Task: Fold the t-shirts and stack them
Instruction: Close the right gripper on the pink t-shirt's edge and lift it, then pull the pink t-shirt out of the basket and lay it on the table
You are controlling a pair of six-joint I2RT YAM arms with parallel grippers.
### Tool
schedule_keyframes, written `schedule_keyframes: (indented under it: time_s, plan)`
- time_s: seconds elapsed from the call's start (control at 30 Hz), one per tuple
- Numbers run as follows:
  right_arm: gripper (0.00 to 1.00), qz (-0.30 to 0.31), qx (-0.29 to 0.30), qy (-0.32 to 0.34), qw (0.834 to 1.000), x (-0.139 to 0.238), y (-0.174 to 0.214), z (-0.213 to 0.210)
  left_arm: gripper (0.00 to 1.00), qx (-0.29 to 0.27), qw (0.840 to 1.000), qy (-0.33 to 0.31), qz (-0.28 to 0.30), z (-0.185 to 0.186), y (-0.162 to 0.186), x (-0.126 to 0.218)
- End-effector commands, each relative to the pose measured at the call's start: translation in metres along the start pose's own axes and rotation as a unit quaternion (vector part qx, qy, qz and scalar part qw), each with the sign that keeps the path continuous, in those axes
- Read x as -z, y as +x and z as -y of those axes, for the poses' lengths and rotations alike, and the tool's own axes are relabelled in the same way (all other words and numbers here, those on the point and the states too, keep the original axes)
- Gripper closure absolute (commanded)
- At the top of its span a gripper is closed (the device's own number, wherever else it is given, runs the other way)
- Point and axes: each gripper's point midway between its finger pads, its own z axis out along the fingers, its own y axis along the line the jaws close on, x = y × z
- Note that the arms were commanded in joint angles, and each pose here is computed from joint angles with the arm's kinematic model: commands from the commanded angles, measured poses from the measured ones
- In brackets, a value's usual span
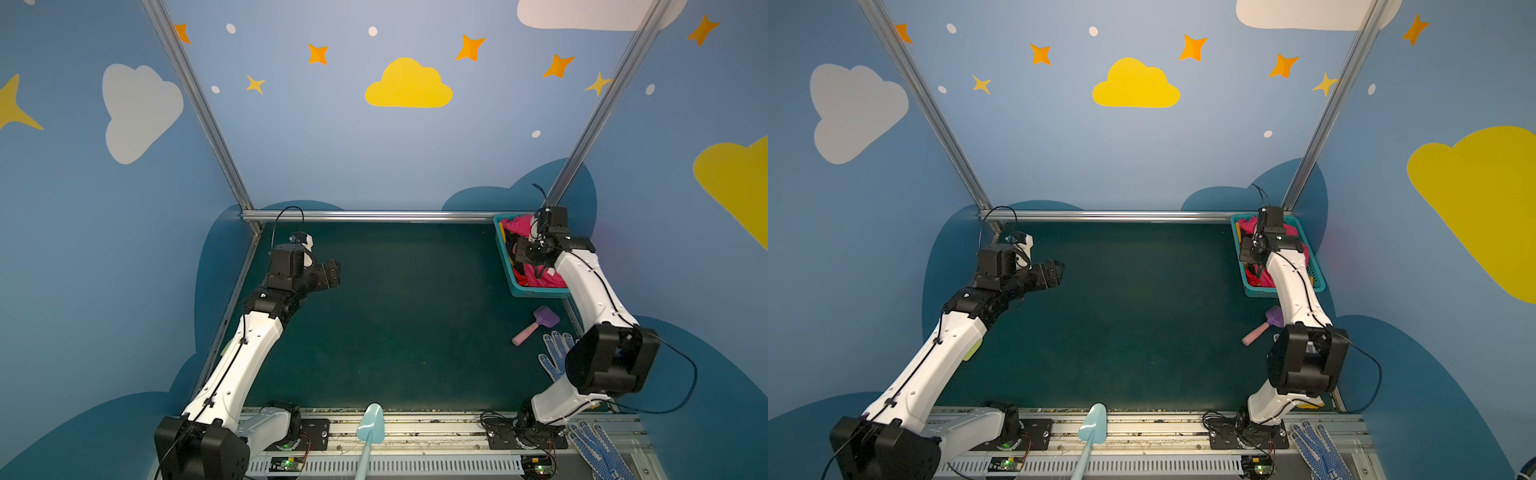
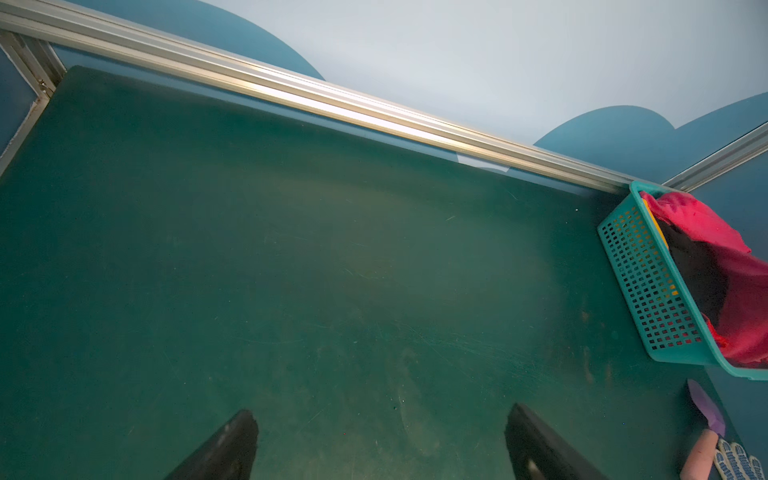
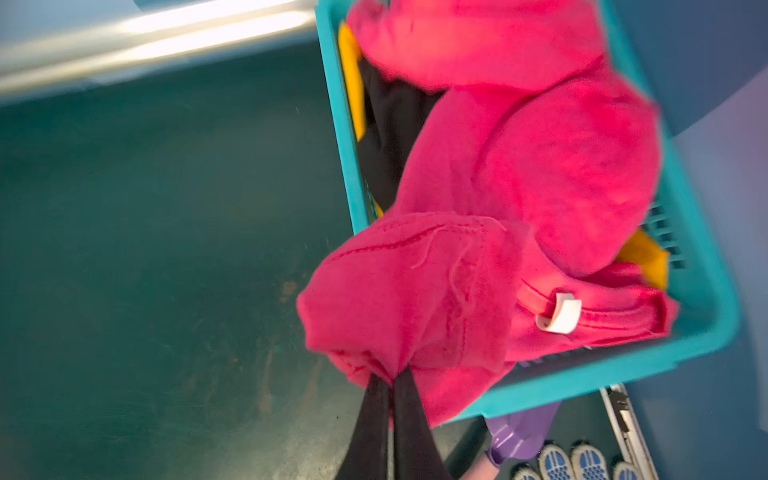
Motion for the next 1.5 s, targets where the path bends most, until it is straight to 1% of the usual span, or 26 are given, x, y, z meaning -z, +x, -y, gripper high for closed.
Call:
schedule_keyframes:
  time_s: [0.0, 0.17, 0.33, 0.43, 0.57, 0.73, 0.87, 0.9, 1.03, 1.1, 1.13, 1.17, 1.2, 1.3, 1.33, 1.4, 1.47]
  plan:
    - [1.0, 0.056, 0.004, -0.014, 0.998, 0.037, -0.016, -0.003, 0.06, 0.0, 1.0, 0.005, 0.001, 0.0, 0.001, 0.0]
    - [1.0, 0.123, 0.011, -0.036, 0.992, 0.084, -0.031, -0.009, 0.06, 0.001, 1.0, 0.009, 0.002, 0.001, 0.002, 0.001]
    - [1.0, 0.178, 0.033, -0.049, 0.982, 0.133, -0.044, -0.018, 0.07, 0.004, 1.0, 0.015, 0.004, 0.003, 0.002, 0.001]
    - [1.0, 0.211, 0.045, -0.062, 0.974, 0.165, -0.052, -0.024, 0.07, 0.005, 1.0, 0.019, 0.004, 0.004, 0.002, 0.001]
    - [1.0, 0.251, 0.067, -0.098, 0.961, 0.208, -0.059, -0.042, 0.08, 0.005, 1.0, 0.025, 0.005, 0.006, 0.002, 0.002]
    - [1.0, 0.307, 0.092, -0.165, 0.933, 0.264, -0.067, -0.07, 0.11, 0.005, 1.0, 0.029, 0.007, 0.007, 0.002, 0.002]
    - [1.0, 0.343, 0.107, -0.231, 0.904, 0.304, -0.071, -0.094, 0.13, 0.007, 0.999, 0.03, 0.009, 0.007, 0.002, 0.002]
    - [1.0, 0.351, 0.115, -0.26, 0.892, 0.317, -0.071, -0.105, 0.14, 0.006, 0.999, 0.031, 0.011, 0.008, 0.002, 0.003]
    - [1.0, 0.359, 0.139, -0.338, 0.859, 0.346, -0.066, -0.138, 0.15, 0.006, 0.999, 0.033, 0.014, 0.009, 0.001, 0.004]
    - [1.0, 0.353, 0.153, -0.361, 0.849, 0.352, -0.063, -0.151, 0.15, 0.005, 0.999, 0.033, 0.016, 0.009, 0.001, 0.006]
    - [1.0, 0.35, 0.161, -0.364, 0.848, 0.351, -0.061, -0.156, 0.16, 0.005, 0.999, 0.034, 0.017, 0.009, 0.001, 0.006]
    - [1.0, 0.345, 0.167, -0.359, 0.851, 0.348, -0.06, -0.159, 0.16, 0.006, 0.999, 0.034, 0.017, 0.009, 0.001, 0.007]
    - [1.0, 0.341, 0.176, -0.346, 0.856, 0.343, -0.06, -0.159, 0.16, 0.005, 0.999, 0.035, 0.018, 0.009, 0.0, 0.007]
    - [1.0, 0.326, 0.184, -0.293, 0.88, 0.328, -0.064, -0.153, 0.18, 0.006, 0.999, 0.035, 0.022, 0.009, 0.0, 0.008]
    - [1.0, 0.324, 0.185, -0.287, 0.882, 0.327, -0.064, -0.153, 0.18, 0.007, 0.999, 0.035, 0.022, 0.009, 0.0, 0.008]
    - [1.0, 0.32, 0.191, -0.292, 0.881, 0.326, -0.063, -0.159, 0.18, 0.007, 0.999, 0.035, 0.022, 0.009, 0.0, 0.008]
    - [1.0, 0.315, 0.197, -0.31, 0.875, 0.328, -0.06, -0.17, 0.18, 0.007, 0.999, 0.035, 0.024, 0.009, -0.001, 0.009]
